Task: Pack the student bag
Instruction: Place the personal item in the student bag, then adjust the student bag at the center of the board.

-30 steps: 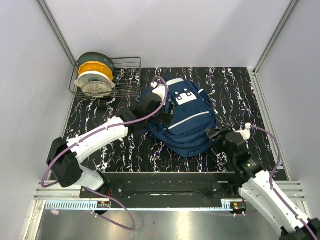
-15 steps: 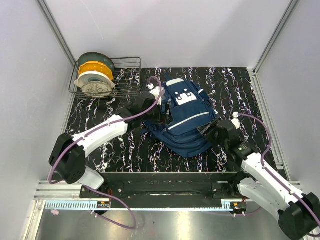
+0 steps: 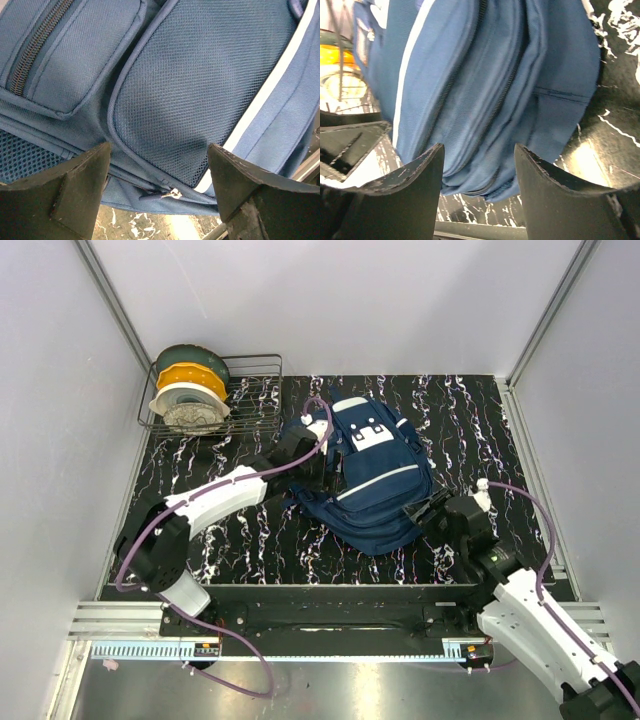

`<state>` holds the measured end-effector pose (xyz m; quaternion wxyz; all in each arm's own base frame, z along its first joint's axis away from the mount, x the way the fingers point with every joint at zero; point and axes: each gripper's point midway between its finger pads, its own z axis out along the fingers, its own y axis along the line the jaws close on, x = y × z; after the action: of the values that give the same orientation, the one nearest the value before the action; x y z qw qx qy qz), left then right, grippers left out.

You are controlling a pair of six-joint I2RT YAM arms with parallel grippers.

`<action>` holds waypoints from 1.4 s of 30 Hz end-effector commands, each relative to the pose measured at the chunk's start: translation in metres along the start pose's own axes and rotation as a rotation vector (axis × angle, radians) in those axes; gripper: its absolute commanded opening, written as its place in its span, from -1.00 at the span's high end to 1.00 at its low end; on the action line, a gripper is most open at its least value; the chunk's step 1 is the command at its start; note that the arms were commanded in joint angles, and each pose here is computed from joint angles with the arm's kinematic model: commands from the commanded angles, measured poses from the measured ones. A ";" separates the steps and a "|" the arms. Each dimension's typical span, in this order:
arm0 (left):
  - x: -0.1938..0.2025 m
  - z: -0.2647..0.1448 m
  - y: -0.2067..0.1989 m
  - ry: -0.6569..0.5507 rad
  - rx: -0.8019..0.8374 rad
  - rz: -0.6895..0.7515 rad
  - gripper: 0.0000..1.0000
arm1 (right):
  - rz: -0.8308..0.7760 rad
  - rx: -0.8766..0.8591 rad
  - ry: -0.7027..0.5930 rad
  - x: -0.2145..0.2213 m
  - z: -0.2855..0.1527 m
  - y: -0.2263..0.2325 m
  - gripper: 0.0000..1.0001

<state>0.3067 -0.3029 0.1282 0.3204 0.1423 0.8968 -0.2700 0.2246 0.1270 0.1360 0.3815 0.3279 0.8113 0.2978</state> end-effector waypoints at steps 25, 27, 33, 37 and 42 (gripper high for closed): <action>-0.017 0.003 -0.059 -0.051 0.201 -0.012 0.28 | -0.266 0.165 -0.148 -0.089 0.042 0.011 1.00; -0.015 0.003 -0.066 -0.051 0.209 -0.009 0.26 | -0.287 0.182 -0.144 -0.102 0.045 0.007 0.97; -0.011 0.005 -0.065 -0.049 0.185 -0.012 0.01 | -0.316 0.103 -0.001 -0.086 0.051 0.028 0.08; -0.011 0.004 -0.060 -0.047 0.157 -0.009 -0.25 | -0.283 0.051 0.006 -0.077 0.028 0.032 -0.26; -0.014 0.005 -0.056 -0.061 0.132 -0.009 -0.46 | -0.241 -0.084 0.090 -0.050 0.005 0.045 -0.29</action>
<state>0.2877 -0.3482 0.1361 0.3100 0.1550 0.8793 -0.3267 0.2849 0.0911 0.1678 0.4002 0.2266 0.8611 0.2167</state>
